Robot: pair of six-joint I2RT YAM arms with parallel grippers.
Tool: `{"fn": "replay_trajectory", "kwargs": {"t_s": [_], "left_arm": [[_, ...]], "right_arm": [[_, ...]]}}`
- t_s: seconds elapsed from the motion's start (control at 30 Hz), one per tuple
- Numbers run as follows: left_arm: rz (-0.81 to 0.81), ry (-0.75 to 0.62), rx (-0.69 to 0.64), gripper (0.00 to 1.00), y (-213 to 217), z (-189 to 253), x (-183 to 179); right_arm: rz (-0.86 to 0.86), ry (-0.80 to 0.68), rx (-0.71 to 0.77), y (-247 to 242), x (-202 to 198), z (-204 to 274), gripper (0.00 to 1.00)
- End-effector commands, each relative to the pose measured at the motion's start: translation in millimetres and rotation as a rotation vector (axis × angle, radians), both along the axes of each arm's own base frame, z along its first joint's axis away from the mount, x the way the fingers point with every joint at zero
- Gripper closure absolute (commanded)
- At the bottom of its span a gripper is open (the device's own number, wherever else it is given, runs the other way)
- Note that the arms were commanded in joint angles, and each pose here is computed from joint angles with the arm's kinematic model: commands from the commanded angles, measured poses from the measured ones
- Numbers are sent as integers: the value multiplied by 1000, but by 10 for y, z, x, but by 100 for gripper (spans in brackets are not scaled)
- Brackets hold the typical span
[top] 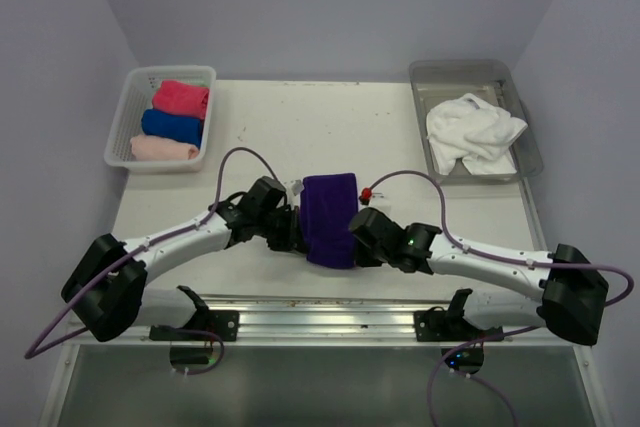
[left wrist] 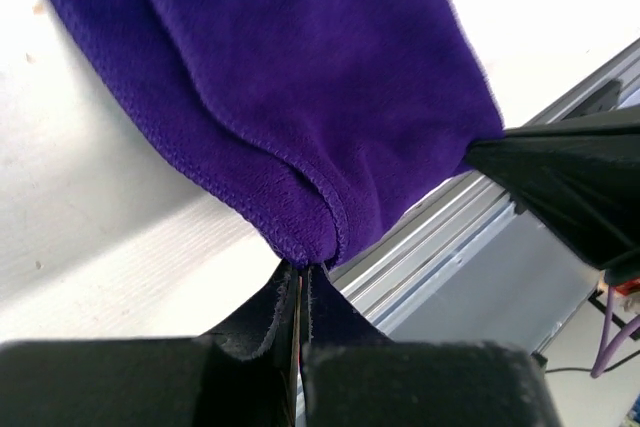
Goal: Roll the towels
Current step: Roll the towel
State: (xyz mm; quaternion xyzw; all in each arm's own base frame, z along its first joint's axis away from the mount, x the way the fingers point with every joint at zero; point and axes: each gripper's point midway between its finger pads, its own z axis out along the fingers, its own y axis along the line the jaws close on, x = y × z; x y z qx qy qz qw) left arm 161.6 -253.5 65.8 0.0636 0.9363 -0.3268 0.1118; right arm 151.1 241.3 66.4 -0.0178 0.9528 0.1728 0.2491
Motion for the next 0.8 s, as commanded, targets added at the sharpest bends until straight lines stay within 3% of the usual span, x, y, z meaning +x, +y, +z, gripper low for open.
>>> {"fn": "replay_trajectory", "kwargs": {"t_s": [0.0,0.3,0.67,0.77], "left_arm": [[41,-40,-8,100,-68,236,182],[133,23,20,100,37,123,516],[177,20,50,100,67,12,821],[209,-31,74,89,133,129,901]], "right_arm": [[-12,-100,-31,0,196,241,94],[-27,-145,-76,5,615,444,93],[-31,-105,-130,107,1004,200,93],[-56,-95,-136,99,1061,130,94]]}}
